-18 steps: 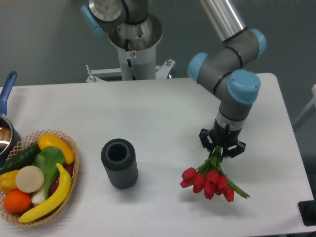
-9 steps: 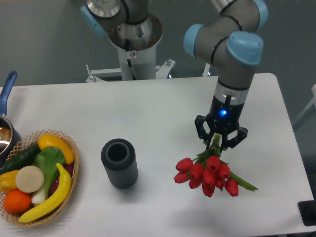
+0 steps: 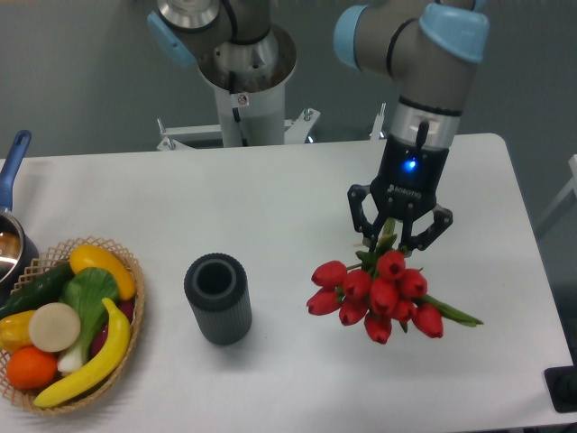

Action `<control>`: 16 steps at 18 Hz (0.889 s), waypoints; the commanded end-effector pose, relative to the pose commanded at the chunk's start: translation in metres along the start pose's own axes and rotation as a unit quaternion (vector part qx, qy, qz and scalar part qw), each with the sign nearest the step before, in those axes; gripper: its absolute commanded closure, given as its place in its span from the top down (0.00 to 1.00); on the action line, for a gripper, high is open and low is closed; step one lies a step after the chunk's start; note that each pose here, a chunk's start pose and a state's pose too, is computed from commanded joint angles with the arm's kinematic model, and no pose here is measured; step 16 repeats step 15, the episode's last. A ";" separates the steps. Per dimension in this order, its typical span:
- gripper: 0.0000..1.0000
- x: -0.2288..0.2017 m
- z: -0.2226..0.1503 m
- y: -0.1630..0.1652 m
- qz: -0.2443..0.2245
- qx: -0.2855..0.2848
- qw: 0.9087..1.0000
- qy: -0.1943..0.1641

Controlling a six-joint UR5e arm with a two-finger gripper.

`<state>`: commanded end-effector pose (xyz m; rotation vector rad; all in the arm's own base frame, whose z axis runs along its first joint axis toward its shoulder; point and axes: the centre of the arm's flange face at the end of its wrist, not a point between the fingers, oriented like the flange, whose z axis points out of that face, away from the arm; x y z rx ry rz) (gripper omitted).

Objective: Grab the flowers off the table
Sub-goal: 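Lift the gripped tulip bundle up off the table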

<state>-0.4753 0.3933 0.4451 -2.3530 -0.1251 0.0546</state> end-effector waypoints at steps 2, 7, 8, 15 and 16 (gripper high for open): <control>0.39 -0.003 -0.012 0.001 -0.002 0.006 1.000 -0.007; 0.39 -0.002 -0.013 0.001 -0.005 0.017 1.000 -0.001; 0.39 -0.003 -0.014 0.001 -0.005 0.017 1.000 -0.001; 0.39 -0.005 -0.019 0.001 -0.005 0.018 1.000 -0.006; 0.39 -0.005 -0.019 0.001 -0.005 0.018 1.000 -0.006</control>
